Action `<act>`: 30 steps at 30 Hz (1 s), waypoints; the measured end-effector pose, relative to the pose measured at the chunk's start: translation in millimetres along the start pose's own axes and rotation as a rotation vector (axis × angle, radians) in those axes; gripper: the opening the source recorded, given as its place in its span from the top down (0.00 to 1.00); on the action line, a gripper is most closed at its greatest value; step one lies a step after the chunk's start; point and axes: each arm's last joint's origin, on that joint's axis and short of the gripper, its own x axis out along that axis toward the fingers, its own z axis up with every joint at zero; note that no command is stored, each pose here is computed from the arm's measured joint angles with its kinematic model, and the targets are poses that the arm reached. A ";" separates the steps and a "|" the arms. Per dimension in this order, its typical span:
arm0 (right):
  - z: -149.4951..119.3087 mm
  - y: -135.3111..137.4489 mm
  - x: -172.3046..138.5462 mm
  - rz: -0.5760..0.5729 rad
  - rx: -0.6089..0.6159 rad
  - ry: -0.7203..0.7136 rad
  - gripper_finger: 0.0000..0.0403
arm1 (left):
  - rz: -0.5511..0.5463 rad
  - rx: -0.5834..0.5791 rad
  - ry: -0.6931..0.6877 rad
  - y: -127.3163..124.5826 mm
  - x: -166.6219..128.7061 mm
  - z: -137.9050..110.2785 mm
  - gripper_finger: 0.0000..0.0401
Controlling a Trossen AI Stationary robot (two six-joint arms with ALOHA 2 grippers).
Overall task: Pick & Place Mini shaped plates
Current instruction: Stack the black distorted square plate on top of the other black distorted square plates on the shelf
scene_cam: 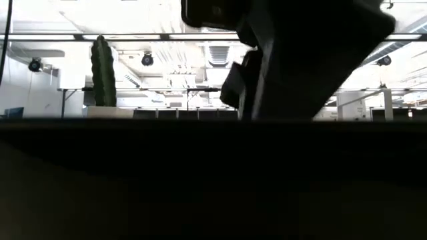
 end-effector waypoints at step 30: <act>-7.1 1.8 -164.3 -0.243 0.279 -0.110 0.98 | 0.007 0.016 0.007 0.4 -0.6 -0.9 0.86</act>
